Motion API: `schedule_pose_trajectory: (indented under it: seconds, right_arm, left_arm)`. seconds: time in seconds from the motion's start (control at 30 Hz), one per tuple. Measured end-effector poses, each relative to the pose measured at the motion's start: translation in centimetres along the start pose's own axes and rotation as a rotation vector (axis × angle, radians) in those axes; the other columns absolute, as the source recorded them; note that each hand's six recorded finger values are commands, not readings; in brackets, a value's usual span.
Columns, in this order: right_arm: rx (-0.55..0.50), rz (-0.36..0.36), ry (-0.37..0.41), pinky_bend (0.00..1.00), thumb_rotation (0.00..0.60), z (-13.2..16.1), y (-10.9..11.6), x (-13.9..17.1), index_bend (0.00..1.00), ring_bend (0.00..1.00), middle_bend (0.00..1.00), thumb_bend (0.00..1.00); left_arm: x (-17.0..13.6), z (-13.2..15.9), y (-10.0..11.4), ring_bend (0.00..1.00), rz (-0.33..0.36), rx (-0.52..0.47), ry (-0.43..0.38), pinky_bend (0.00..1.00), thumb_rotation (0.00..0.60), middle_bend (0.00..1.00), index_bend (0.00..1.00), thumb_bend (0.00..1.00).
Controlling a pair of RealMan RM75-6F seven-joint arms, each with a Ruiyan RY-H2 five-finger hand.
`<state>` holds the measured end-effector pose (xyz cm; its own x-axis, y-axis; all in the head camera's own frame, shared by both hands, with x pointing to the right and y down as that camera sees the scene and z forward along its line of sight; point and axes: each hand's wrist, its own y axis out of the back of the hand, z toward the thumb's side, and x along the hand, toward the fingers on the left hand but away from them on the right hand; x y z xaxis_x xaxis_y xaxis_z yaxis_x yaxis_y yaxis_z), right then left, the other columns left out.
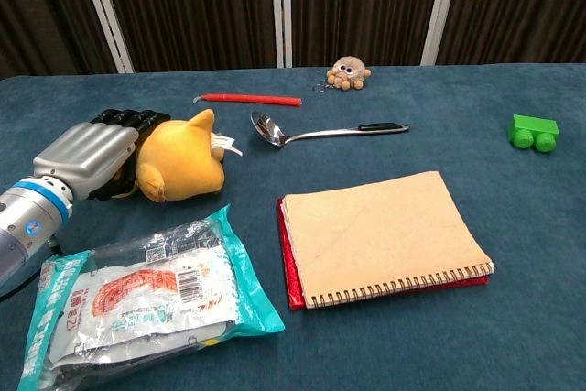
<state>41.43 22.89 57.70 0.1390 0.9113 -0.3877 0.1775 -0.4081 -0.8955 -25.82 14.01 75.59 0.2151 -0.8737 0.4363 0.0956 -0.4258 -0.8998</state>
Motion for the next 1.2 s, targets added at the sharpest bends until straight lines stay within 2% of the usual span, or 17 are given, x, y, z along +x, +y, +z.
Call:
schedule_pose_trajectory:
  seconds: [0.37, 0.8, 0.93, 1.2]
  right_arm:
    - [0.004, 0.005, 0.005, 0.0, 0.6, 0.2, -0.2, 0.0, 0.0, 0.0, 0.0, 0.08]
    - [0.006, 0.004, 0.01, 0.0, 0.6, 0.4, -0.2, 0.2, 0.0, 0.0, 0.0, 0.08]
    - [0.005, 0.004, 0.008, 0.0, 0.6, 0.3, -0.2, 0.1, 0.0, 0.0, 0.0, 0.08]
    - [0.008, 0.007, 0.008, 0.0, 0.6, 0.3, -0.3, 0.1, 0.0, 0.0, 0.0, 0.08]
  left_arm:
    - [0.1, 3.4, 0.1, 0.0, 0.027, 0.029, -0.081, 0.0, 0.6, 0.0, 0.0, 1.0]
    - [0.0, 4.5, 3.1, 0.0, 0.113, -0.01, -0.116, 0.0, 0.6, 0.0, 0.0, 1.0]
    - [0.1, 4.4, 3.1, 0.0, 0.102, 0.0, -0.111, 0.0, 0.6, 0.0, 0.0, 1.0]
    - [0.2, 3.2, 1.7, 0.0, 0.057, 0.02, -0.076, 0.0, 0.6, 0.0, 0.0, 1.0]
